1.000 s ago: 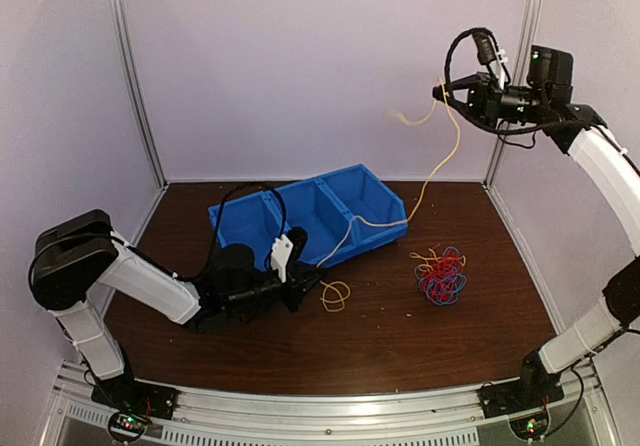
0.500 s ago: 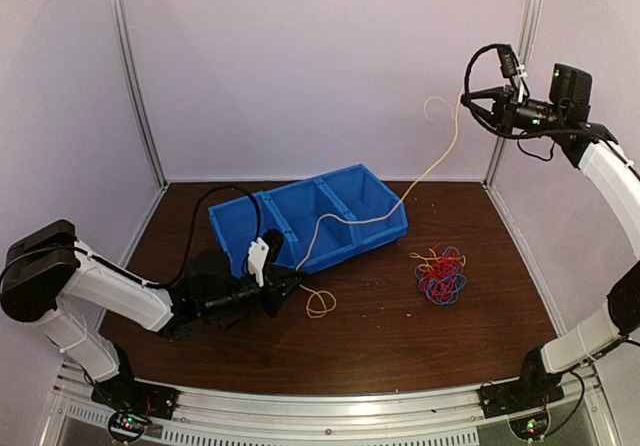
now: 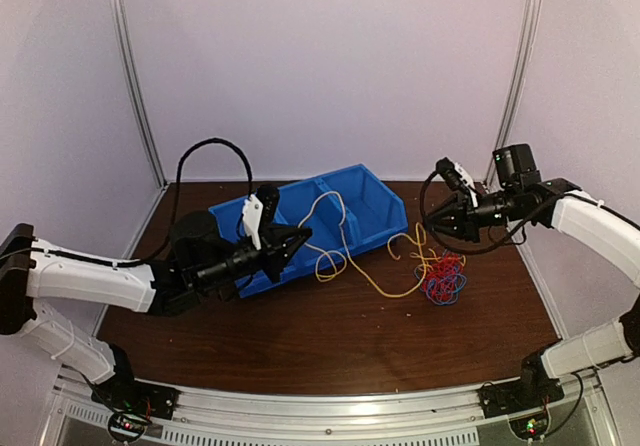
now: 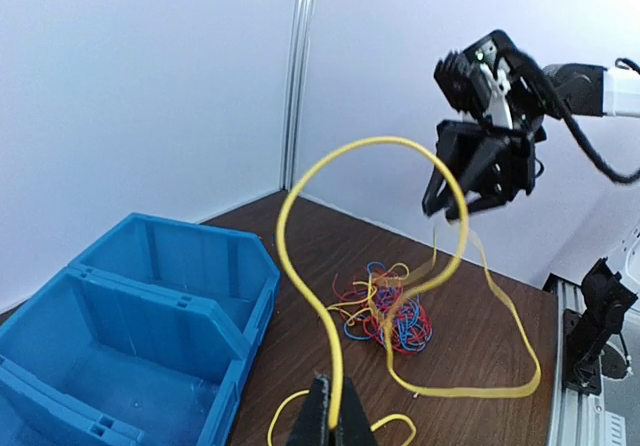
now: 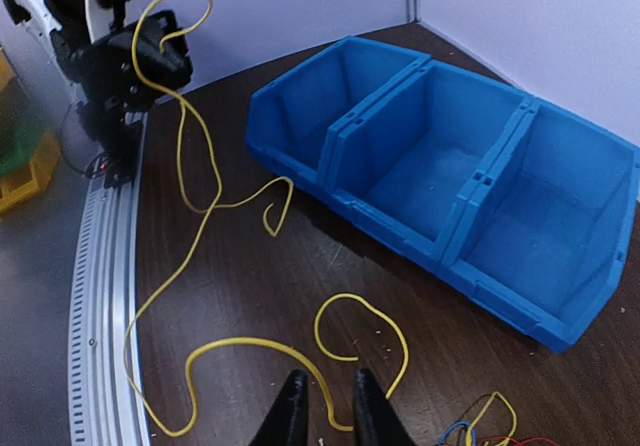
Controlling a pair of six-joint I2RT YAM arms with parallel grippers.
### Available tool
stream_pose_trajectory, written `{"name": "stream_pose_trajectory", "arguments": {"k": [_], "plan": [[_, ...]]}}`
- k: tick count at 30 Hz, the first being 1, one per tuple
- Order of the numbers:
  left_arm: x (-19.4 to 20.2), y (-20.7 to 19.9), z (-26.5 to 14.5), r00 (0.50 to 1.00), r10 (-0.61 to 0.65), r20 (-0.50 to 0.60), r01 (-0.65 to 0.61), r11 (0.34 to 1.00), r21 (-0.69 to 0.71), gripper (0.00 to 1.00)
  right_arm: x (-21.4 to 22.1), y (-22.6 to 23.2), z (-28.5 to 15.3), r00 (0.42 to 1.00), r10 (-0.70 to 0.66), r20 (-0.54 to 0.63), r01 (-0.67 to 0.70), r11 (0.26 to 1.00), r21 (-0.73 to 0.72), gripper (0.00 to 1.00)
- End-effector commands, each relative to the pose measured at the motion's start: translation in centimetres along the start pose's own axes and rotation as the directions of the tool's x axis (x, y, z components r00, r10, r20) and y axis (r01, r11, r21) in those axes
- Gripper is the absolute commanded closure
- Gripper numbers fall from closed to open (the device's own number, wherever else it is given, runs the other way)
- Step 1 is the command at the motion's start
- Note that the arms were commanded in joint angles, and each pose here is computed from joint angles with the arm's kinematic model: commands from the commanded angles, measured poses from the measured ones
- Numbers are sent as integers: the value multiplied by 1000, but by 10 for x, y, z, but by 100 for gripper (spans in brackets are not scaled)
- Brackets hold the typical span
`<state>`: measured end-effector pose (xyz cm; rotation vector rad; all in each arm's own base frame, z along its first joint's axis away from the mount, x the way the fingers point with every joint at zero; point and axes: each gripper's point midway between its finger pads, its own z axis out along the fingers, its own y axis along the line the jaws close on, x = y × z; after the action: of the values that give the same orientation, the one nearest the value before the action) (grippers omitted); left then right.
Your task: Untangle the cables
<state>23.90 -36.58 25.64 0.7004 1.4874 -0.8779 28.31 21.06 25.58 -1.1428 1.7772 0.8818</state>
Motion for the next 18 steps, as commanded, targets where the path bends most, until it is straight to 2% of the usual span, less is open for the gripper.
{"name": "stream_pose_trajectory", "arguments": {"k": [1,4,6,12,15,18], "plan": [[-42,-3,3,997,42,69,-42,999,-1,100,25,28,17,996,-34,-87,25,995,-102,64],[-64,-6,4,995,47,93,-47,999,-2,100,30,32,18,994,-35,-105,20,990,-140,52],[-77,-7,3,993,52,107,-53,999,-2,100,34,33,18,994,-29,-105,13,988,-151,48],[-114,2,-2,990,74,116,-65,994,-85,100,50,26,24,997,24,-79,-35,990,-134,47],[-135,7,-6,990,96,108,-81,988,-131,100,62,13,25,997,50,-61,-55,995,-83,47],[-160,15,-9,988,128,81,-110,974,-197,100,78,-4,26,994,66,-91,-67,998,-8,47]]}}
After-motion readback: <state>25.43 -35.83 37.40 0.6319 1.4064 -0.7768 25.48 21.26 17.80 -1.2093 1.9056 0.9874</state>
